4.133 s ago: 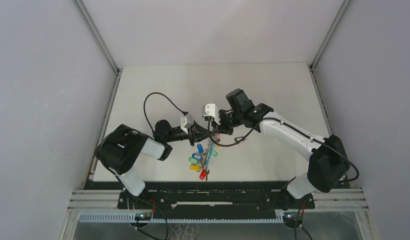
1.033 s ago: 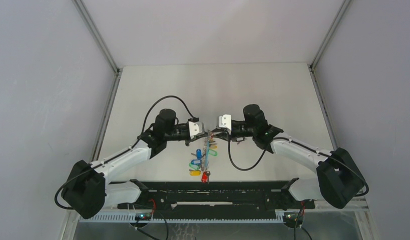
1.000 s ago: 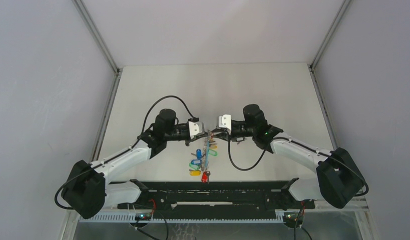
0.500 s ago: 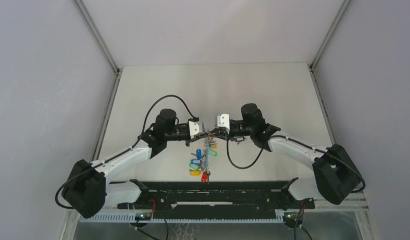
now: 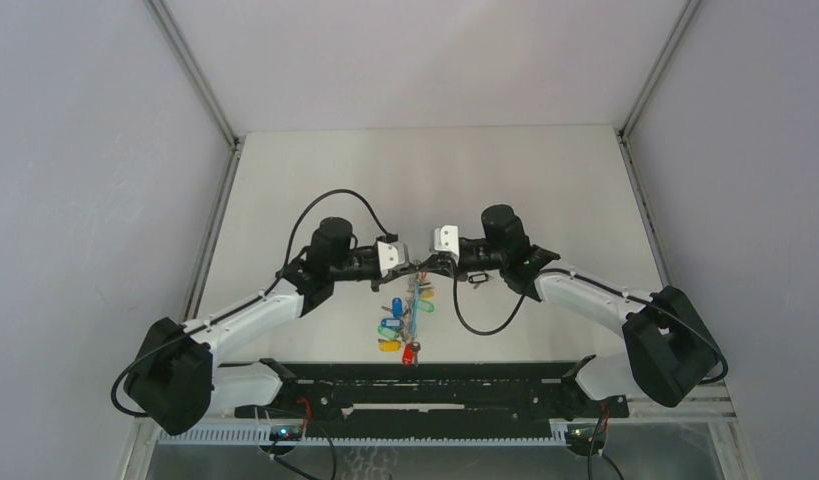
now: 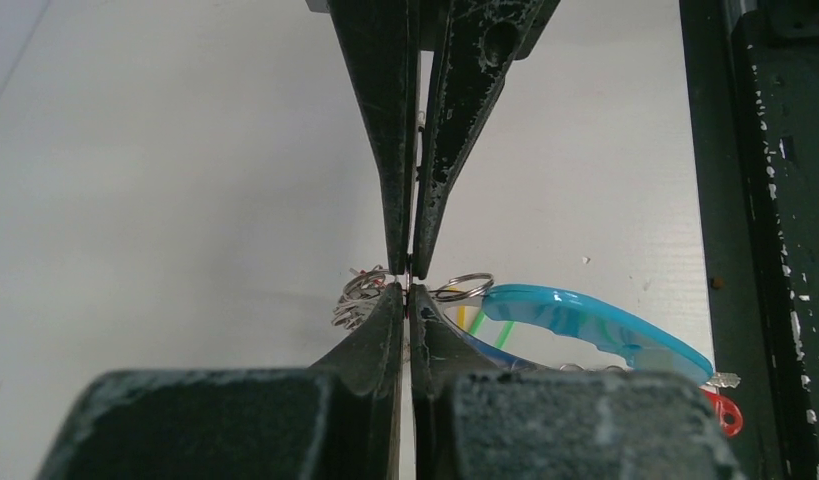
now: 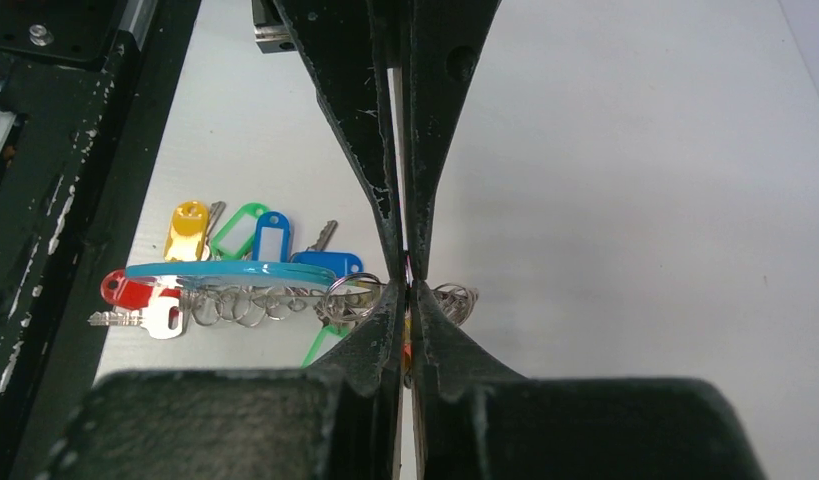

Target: Put the keys on the keyring

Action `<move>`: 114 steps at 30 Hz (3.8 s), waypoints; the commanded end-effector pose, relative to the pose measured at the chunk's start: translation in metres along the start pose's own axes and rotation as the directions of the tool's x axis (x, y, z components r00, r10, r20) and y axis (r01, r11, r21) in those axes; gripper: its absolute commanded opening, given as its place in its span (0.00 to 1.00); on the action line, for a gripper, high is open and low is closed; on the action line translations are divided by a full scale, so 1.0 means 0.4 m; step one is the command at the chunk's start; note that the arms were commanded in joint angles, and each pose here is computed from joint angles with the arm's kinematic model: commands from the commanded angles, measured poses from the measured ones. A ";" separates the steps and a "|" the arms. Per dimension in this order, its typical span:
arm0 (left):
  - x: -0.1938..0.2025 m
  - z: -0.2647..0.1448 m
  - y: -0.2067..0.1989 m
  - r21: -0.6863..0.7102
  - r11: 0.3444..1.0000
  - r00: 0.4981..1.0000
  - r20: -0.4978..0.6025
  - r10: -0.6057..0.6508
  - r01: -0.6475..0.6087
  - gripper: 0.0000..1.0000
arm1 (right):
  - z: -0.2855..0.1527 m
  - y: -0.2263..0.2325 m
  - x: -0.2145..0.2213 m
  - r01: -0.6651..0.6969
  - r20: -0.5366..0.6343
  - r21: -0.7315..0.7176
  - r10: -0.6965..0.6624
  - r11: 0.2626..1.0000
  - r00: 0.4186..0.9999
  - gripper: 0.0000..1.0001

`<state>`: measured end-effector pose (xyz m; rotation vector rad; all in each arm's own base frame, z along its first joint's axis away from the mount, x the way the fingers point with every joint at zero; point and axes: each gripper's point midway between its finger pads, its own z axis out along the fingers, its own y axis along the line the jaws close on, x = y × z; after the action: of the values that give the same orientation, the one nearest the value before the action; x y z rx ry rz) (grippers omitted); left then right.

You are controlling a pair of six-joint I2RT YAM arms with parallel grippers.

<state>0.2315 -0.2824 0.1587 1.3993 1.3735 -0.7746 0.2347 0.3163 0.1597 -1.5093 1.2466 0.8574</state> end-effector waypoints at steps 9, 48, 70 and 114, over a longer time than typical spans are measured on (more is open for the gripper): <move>-0.045 -0.009 0.035 -0.066 0.993 0.991 0.086 0.100 -0.095 0.28 | -0.030 -0.036 -0.098 0.016 0.151 0.031 -0.020 0.999 0.988 0.00; -0.046 -0.005 0.032 -0.021 0.998 0.977 0.202 0.066 -0.063 0.09 | -0.034 -0.036 -0.098 -0.010 0.188 0.027 0.005 1.000 0.982 0.00; -0.058 -0.018 0.058 -0.071 0.997 0.987 0.163 0.014 -0.003 0.00 | -0.224 -0.055 0.115 -0.459 -0.078 0.577 0.605 0.675 0.792 0.39; -0.050 -0.013 0.055 -0.065 0.998 0.986 0.166 0.016 -0.005 0.00 | -0.284 -0.049 0.466 -0.037 -0.815 0.505 0.491 0.862 0.307 0.32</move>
<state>0.2403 -0.2753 0.1518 1.2844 1.3434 -0.8327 0.2717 0.1460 0.0158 -1.4048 2.5105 -0.2149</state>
